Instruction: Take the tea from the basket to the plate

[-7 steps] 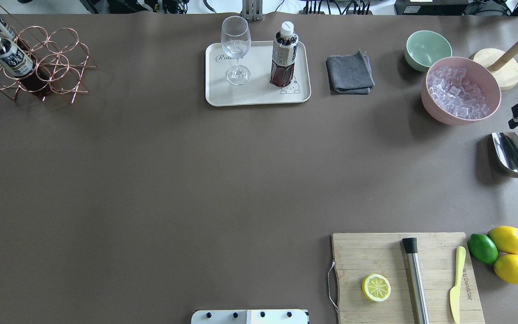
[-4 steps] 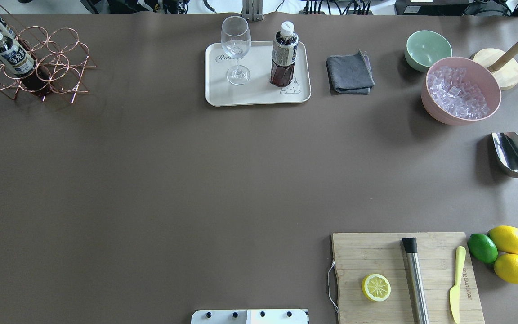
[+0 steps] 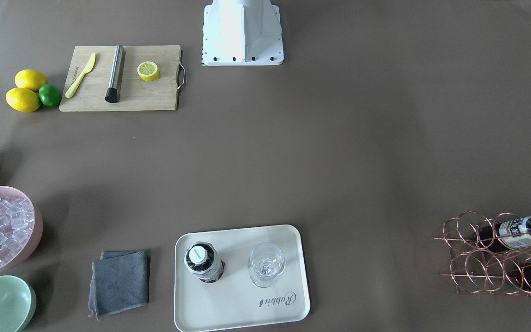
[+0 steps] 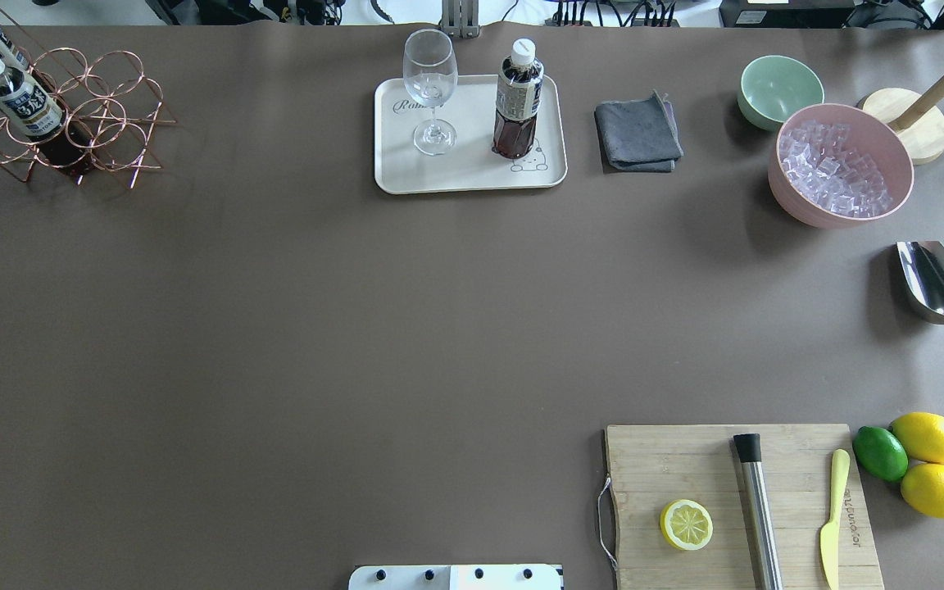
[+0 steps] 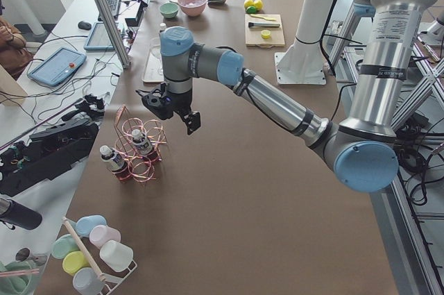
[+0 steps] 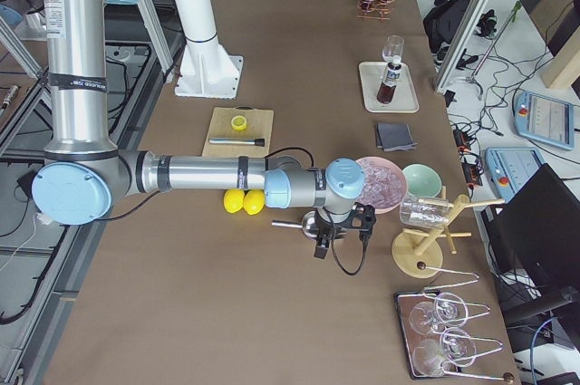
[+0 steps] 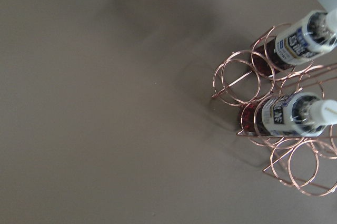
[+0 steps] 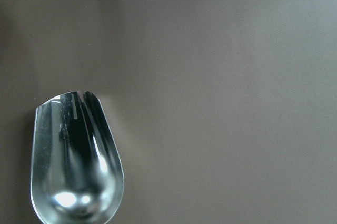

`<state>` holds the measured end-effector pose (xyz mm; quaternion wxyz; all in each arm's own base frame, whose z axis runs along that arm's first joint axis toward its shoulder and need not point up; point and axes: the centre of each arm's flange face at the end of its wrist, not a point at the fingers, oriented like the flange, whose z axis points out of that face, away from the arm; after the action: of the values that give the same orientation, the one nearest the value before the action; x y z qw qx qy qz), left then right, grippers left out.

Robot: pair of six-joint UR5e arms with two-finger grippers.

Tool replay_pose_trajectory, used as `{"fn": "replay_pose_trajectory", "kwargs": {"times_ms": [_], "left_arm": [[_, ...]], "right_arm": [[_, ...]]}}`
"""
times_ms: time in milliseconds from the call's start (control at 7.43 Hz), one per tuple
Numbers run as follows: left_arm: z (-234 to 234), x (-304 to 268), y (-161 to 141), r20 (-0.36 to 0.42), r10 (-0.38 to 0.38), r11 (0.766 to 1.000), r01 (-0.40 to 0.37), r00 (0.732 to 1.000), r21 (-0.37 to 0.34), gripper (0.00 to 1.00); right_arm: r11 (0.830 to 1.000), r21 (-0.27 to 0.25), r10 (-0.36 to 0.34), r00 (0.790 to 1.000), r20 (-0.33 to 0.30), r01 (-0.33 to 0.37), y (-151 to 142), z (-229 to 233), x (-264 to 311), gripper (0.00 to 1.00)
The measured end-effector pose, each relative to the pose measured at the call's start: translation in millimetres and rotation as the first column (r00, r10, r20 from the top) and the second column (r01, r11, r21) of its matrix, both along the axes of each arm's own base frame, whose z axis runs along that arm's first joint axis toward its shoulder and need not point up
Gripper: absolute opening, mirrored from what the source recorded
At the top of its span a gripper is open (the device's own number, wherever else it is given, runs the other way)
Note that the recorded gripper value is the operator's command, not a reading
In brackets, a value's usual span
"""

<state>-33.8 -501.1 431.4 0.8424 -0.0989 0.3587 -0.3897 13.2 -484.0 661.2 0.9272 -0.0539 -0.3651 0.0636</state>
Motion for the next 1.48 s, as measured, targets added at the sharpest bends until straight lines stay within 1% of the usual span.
{"fn": "replay_pose_trajectory", "kwargs": {"times_ms": [135,269,404,538,673,808,942,1077,1212,1481], "left_arm": [[13.2,-4.6,9.7,0.001,0.08,0.995,-0.08,0.997,0.056,0.98],[32.4,-6.9,11.5,0.017,0.185,0.975,-0.185,0.983,0.122,0.98],[54.0,-7.7,9.0,0.049,0.311,0.927,-0.315,0.949,0.203,0.98],[74.3,-7.7,6.3,0.076,0.405,0.875,-0.411,0.911,0.255,0.98],[93.3,-8.0,7.8,0.095,0.473,0.829,-0.479,0.876,0.29,0.98],[114.4,-8.8,16.8,0.111,0.512,0.794,-0.518,0.852,0.318,0.98],[140.0,-9.6,32.3,0.128,0.527,0.77,-0.535,0.84,0.346,0.98],[165.3,-10.4,48.4,0.138,0.527,0.762,-0.538,0.839,0.361,0.98],[185.6,-11.0,59.1,0.138,0.527,0.761,-0.538,0.839,0.362,0.98],[211.2,-11.5,67.6,0.128,0.528,0.769,-0.537,0.839,0.348,0.98]], "right_arm": [[1.0,0.024,-0.017,1.0,-0.018,0.017,3.6,4.7,8.7,1.0],[0.999,0.036,-0.023,0.999,-0.036,0.024,4.8,7.1,13.7,1.0],[0.999,0.036,-0.025,0.999,-0.041,0.027,6.5,9.2,15.1,1.0],[0.999,0.035,-0.024,0.999,-0.042,0.026,6.9,9.7,15.3,1.0],[0.999,0.033,-0.022,0.999,-0.042,0.023,6.7,9.4,15.5,1.0],[0.999,0.035,-0.021,0.999,-0.043,0.022,6.1,8.5,15.5,1.0],[0.999,0.04,-0.023,0.999,-0.042,0.024,5.2,6.9,15.4,1.0],[0.999,0.045,-0.025,0.999,-0.041,0.027,4.5,5.6,15.6,1.0],[0.999,0.046,-0.026,0.999,-0.041,0.028,4.0,5.6,15.5,1.0],[0.999,0.046,-0.026,0.999,-0.043,0.028,2.1,5.3,15.1,1.0]]}}
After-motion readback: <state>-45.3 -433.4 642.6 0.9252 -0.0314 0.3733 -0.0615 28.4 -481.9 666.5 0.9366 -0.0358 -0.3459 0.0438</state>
